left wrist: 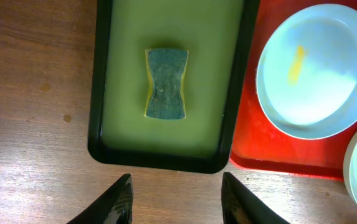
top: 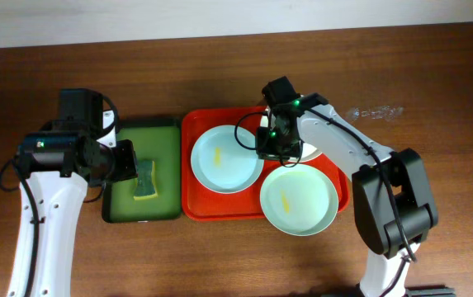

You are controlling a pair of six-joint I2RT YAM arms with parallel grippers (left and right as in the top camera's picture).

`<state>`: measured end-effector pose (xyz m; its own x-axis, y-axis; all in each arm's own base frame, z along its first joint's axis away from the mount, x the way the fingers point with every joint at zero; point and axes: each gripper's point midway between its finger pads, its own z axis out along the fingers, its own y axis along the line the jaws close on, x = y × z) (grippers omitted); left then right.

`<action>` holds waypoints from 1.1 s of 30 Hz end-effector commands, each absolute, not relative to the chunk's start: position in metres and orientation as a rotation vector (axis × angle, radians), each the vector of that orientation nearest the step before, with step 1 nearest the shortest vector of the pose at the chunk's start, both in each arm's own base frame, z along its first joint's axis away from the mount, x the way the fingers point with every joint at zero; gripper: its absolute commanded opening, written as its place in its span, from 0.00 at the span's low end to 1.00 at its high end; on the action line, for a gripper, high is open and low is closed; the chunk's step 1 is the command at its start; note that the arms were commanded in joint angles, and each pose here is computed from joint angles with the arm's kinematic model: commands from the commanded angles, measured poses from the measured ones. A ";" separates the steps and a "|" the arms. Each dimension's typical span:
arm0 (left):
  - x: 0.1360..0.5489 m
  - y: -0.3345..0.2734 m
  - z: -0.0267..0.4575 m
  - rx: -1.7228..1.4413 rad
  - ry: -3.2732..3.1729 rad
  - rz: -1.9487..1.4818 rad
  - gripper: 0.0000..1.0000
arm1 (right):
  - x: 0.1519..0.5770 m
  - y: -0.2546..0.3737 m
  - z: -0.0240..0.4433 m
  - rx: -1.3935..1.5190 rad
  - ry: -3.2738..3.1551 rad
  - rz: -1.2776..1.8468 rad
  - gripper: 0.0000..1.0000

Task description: Clean dirty plates on tray and stack at the side

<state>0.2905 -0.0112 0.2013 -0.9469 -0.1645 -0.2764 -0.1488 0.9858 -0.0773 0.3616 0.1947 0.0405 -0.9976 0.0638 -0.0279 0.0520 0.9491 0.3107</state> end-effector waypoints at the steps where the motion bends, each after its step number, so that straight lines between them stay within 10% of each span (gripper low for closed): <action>1: 0.289 -0.011 0.197 -0.242 2.861 -0.071 0.43 | 0.366 0.189 0.034 0.170 3.044 0.350 0.22; 22: 0.289 -0.011 0.197 -0.242 2.861 -0.075 0.42 | 0.340 0.203 0.012 0.218 3.104 0.430 0.05; 25: 0.289 -0.011 0.197 -0.242 2.861 -0.075 0.41 | 0.352 0.204 0.018 0.210 3.060 0.414 0.46; 33: 0.289 -0.011 0.197 -0.242 2.861 -0.075 0.39 | 0.372 0.198 0.018 0.208 2.970 0.336 0.05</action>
<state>0.2902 -0.0112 0.2010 -0.9472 -0.1649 -0.2749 -0.1492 0.9858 -0.0771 0.3674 0.1967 0.0167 -0.9818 0.1551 -0.1096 0.1251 0.9624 0.2410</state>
